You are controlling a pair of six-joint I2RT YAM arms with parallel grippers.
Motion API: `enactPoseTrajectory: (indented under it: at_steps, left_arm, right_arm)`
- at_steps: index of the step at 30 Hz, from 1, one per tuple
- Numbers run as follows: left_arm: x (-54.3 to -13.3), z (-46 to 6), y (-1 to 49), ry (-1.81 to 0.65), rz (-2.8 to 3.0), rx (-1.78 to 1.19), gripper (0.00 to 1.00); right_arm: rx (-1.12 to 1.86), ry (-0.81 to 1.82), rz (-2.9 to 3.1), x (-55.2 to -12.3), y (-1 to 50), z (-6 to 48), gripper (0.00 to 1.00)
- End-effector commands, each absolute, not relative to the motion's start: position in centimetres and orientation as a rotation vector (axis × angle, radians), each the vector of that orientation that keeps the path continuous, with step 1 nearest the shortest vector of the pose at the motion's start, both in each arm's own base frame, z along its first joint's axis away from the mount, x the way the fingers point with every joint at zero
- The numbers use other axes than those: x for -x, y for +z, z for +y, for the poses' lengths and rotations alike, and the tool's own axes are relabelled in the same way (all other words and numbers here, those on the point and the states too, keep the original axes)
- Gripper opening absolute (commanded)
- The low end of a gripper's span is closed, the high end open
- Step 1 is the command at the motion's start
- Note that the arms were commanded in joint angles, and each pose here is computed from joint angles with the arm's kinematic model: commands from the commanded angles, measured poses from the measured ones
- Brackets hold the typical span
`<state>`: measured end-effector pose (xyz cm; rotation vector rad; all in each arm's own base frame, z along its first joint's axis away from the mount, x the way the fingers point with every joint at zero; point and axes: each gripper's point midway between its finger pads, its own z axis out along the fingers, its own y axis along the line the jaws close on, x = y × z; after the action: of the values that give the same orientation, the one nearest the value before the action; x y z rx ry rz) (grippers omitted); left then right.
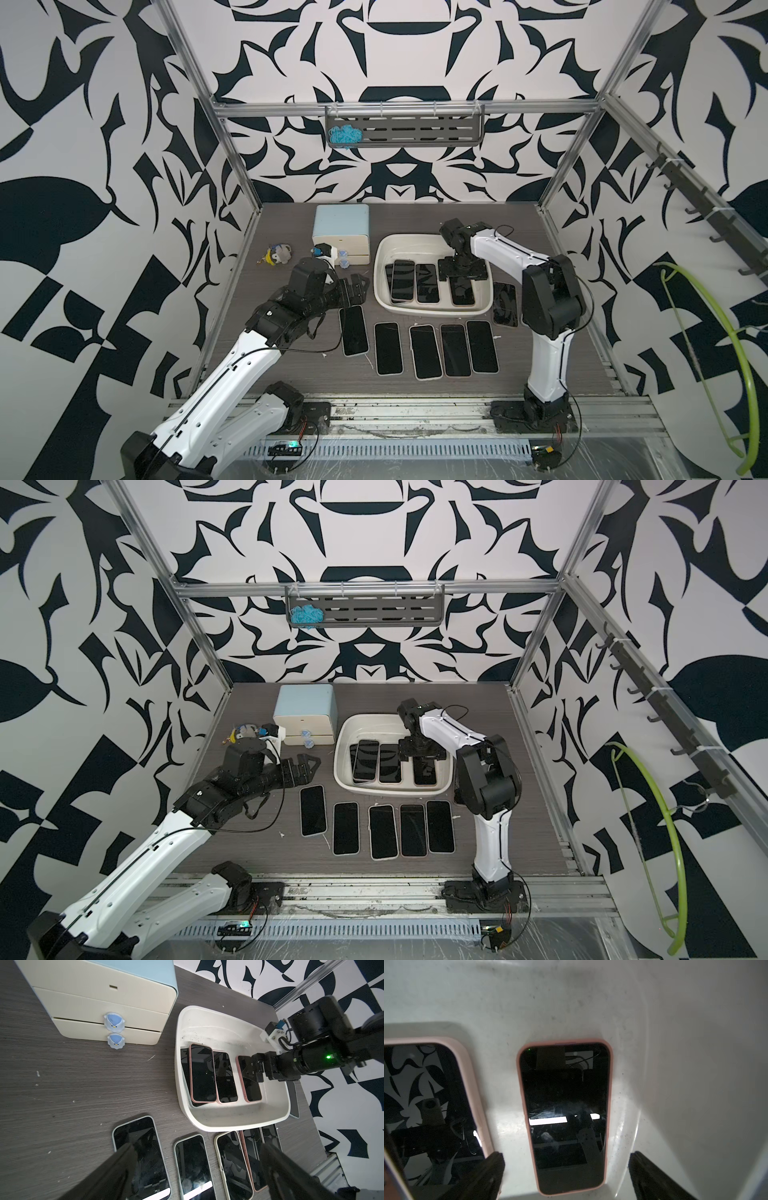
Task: Take the phone out of the storage box
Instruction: Pick up the phone from the storage box.
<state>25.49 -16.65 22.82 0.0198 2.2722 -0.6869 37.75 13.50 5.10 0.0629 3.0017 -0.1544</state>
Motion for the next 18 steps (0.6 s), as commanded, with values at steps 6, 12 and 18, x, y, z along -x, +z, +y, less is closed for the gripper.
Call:
enactPoseTrajectory:
  at_steps: [6, 12, 18]
  left_arm:
    - [-26.3, -16.8, 23.2, -0.685, 2.25, -0.02, 1.0]
    - [-26.5, -16.5, 22.8, -0.656, 2.26, 0.0, 1.0]
    - [-26.7, -16.2, 22.9, -0.641, 2.262, 0.009, 1.0]
  right_arm:
    - [-0.051, -0.12, 3.049, -38.3, 3.2, 13.4, 0.99]
    - [-0.055, -0.05, 3.119, -37.4, 0.9, 14.2, 0.98]
    - [-0.062, 0.048, 3.155, -36.8, -0.5, 15.3, 0.93]
